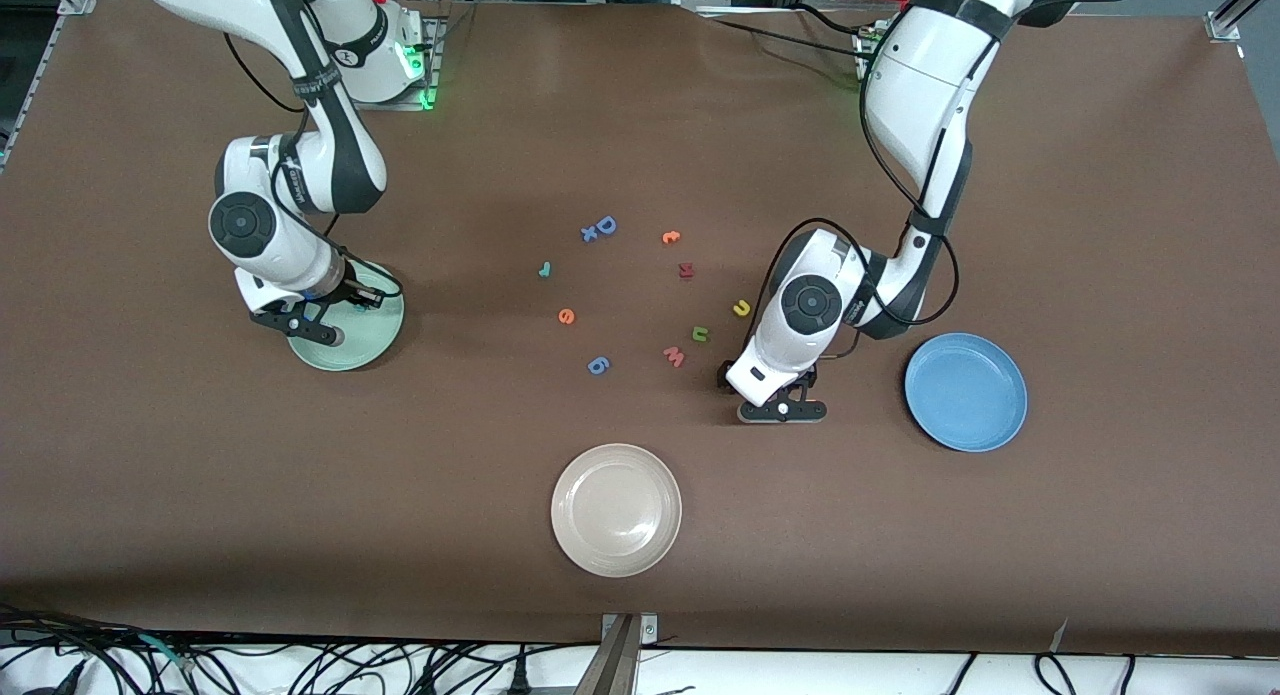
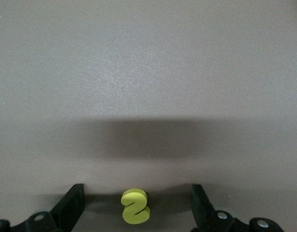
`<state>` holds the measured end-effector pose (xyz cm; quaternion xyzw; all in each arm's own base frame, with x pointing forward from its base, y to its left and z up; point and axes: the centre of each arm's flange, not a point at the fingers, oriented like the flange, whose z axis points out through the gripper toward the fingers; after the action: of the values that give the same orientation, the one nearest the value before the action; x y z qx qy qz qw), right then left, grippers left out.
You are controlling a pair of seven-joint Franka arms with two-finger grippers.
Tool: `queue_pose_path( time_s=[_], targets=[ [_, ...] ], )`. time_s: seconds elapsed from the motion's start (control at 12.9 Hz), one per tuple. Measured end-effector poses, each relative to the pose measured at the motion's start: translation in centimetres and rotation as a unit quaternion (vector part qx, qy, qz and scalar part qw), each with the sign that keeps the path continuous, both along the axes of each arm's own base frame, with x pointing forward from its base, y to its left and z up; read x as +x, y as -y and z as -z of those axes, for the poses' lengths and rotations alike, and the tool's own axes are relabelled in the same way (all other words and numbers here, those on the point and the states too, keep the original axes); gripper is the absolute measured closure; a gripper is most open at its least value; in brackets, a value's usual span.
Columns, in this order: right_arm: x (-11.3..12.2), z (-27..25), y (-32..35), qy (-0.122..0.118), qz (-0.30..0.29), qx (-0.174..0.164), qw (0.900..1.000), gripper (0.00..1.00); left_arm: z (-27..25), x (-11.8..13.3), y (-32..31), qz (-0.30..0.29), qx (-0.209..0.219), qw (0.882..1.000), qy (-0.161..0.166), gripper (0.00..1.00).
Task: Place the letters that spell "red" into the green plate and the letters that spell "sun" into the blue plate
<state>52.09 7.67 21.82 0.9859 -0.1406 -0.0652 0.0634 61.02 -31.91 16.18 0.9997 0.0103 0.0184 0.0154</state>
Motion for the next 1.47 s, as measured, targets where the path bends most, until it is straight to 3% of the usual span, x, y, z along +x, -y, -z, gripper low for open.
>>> queue_pose_path(
  time_s=[0.15, 0.31, 0.39, 0.46, 0.54, 0.62, 0.77, 0.85, 1.08, 1.24, 1.47],
  targets=[
    [-0.2, 1.4, 0.3, -0.010, 0.000, -0.006, 1.000, 0.56, 0.0, 0.0, -0.1, 0.004, 0.001, 1.000, -0.001, 0.07],
    [0.1, 1.1, 0.2, -0.006, 0.000, -0.005, 1.000, 0.31, -0.1, 0.0, -0.1, 0.005, 0.002, 1.000, -0.002, 0.12],
    [0.4, 0.5, 0.1, 0.000, 0.000, -0.003, 1.000, 0.19, -0.3, 0.0, -0.1, 0.005, 0.002, 1.000, -0.001, 0.20],
    [0.8, -0.3, -0.2, 0.005, 0.002, 0.000, 1.000, 0.11, -0.4, 0.0, -0.1, 0.005, 0.002, 1.000, -0.002, 0.21],
    [0.8, -1.0, -0.7, 0.001, 0.007, 0.003, 1.000, 0.03, -0.5, 0.1, -0.1, 0.005, 0.002, 1.000, -0.001, 0.30],
    [0.7, -1.6, -1.8, -0.003, 0.015, 0.005, 1.000, 0.02, -0.5, 0.0, -0.1, 0.006, 0.003, 1.000, -0.002, 0.30],
    [-0.1, -2.2, -6.1, 0.002, 0.039, 0.009, 0.999, 0.04, -0.8, 0.0, 0.0, 0.006, 0.002, 1.000, -0.002, 0.48],
    [-0.6, -2.4, -8.7, 0.008, 0.052, 0.011, 0.999, 0.04, -0.9, 0.0, 0.0, 0.006, 0.003, 1.000, -0.004, 0.48],
    [-1.6, -3.0, -15.6, 0.045, 0.097, 0.031, 0.994, 0.04, -1.1, -0.1, 0.0, 0.007, 0.006, 1.000, -0.008, 0.73],
    [-1.9, -2.8, -20.2, 0.071, 0.135, 0.049, 0.987, 0.04, -1.2, -0.1, 0.0, 0.007, 0.006, 1.000, -0.008, 0.78],
    [-1.9, -0.6, -26.7, 0.081, 0.167, 0.058, 0.981, 0.08, -1.2, -0.1, -0.1, 0.006, 0.007, 1.000, -0.011, 0.78]
  ],
)
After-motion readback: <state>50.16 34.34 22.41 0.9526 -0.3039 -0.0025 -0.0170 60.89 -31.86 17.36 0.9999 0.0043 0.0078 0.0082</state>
